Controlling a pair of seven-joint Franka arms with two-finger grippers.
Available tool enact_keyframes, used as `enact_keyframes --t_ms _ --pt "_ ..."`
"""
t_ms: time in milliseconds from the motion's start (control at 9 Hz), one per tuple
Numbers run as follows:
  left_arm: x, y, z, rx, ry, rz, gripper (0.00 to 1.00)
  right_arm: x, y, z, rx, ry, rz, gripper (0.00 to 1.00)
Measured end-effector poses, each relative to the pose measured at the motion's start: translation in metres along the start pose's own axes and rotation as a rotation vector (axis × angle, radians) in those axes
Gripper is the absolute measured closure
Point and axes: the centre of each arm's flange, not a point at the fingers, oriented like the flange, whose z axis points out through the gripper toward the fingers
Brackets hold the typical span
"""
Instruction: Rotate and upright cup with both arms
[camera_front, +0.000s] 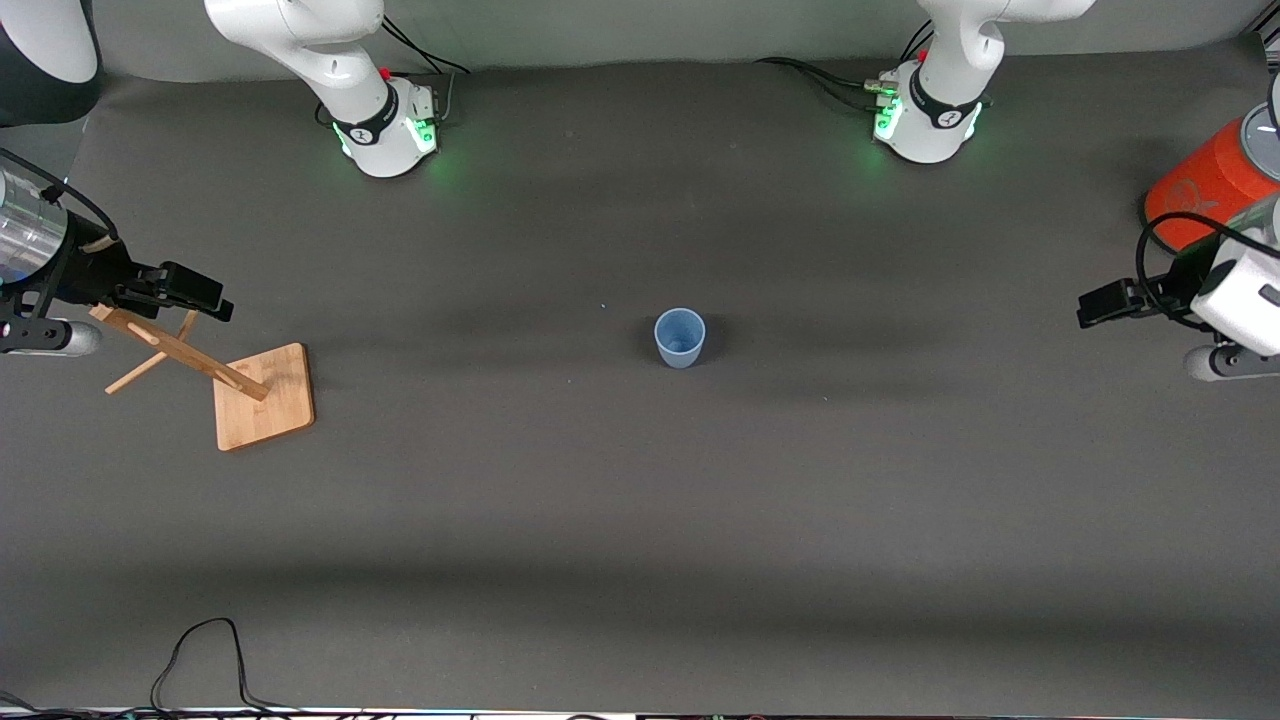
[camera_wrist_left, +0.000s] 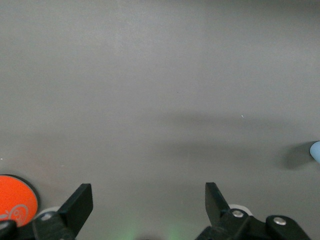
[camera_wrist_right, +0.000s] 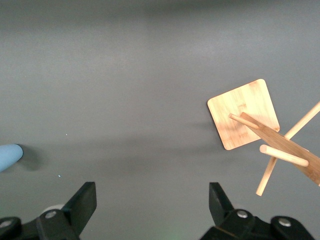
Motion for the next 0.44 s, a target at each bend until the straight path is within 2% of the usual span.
enact_keyframes --t_ms 444 --pt "-0.0079 0.0068 0.0038 0.0 -0.009 0.015 0.0 0.0 0.0001 0.0 0.0 0.0 0.0 0.0"
